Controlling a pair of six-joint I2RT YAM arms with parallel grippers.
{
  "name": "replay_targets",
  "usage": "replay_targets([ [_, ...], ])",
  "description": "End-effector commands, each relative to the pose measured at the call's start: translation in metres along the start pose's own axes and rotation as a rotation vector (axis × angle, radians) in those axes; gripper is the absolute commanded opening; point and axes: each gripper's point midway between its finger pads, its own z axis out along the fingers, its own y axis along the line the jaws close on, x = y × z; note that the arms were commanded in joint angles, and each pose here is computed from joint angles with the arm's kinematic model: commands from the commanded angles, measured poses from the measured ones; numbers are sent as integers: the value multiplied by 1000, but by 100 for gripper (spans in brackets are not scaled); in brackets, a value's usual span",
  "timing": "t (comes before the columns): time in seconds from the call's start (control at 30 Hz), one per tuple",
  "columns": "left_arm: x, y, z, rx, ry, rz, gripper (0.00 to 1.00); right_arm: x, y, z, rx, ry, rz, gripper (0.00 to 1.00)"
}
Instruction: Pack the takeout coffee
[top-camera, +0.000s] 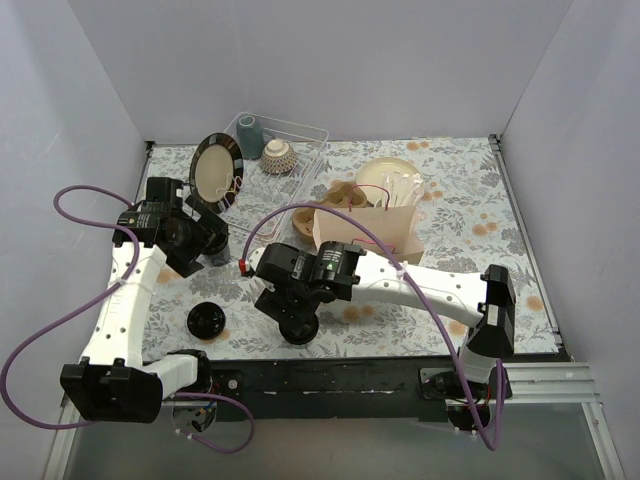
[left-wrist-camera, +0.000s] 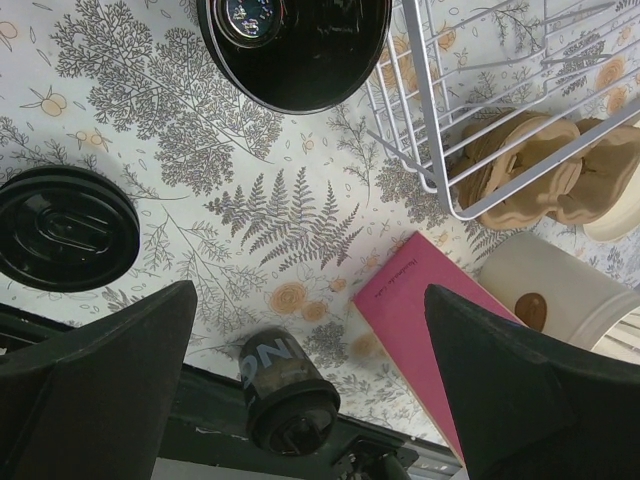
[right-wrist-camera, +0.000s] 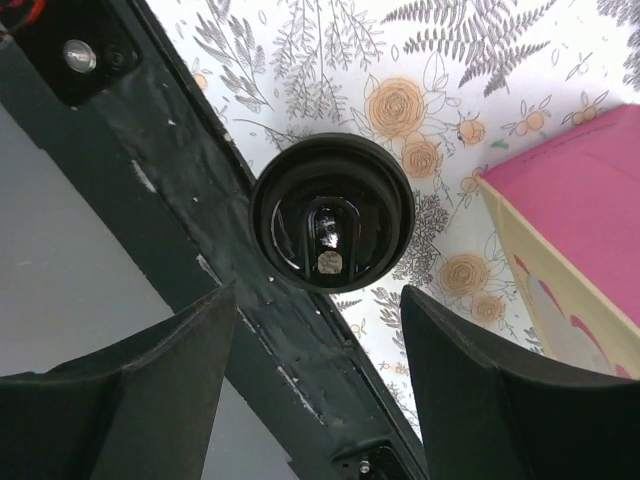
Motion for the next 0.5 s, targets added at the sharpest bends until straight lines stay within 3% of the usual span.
replay_targets([
  [0.0, 3, 4, -4, 4, 4, -8, 98, -7, -2, 12, 19, -60, 28, 75],
  [0.47, 9, 12, 4, -18, 21, 4, 98, 10, -6, 47, 50, 0, 47, 84],
])
